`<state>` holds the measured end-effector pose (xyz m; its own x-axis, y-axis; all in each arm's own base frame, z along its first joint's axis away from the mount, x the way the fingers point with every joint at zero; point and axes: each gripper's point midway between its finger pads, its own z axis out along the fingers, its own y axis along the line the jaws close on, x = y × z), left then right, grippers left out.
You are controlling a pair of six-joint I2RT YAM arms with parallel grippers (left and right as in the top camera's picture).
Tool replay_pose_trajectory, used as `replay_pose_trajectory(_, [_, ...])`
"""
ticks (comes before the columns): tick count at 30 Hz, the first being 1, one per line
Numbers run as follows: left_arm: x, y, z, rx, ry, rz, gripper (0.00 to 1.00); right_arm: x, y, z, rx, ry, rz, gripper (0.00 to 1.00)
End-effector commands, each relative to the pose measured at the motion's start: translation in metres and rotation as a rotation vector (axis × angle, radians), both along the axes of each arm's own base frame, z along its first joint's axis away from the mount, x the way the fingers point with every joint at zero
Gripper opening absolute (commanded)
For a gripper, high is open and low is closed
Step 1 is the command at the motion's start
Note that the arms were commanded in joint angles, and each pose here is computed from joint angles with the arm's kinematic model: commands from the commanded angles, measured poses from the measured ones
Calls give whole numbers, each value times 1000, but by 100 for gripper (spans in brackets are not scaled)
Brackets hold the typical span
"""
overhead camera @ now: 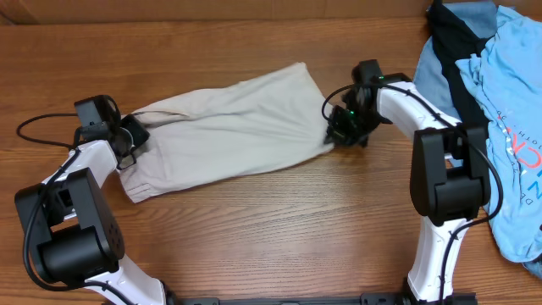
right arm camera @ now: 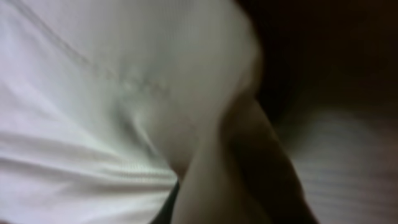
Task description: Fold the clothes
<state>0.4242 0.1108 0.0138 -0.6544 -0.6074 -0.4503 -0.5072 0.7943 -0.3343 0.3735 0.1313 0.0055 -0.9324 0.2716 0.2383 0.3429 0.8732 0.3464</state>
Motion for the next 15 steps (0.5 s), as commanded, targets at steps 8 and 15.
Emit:
replay_pose_trajectory(8, [6,-40,6,-168,-53,-247,42,-47,-60,42,-315,73,62,4])
replay_pose_trajectory(15, [18,-37,25,-146,-58,-285,42,-56,-62,62,-319,67,66,11])
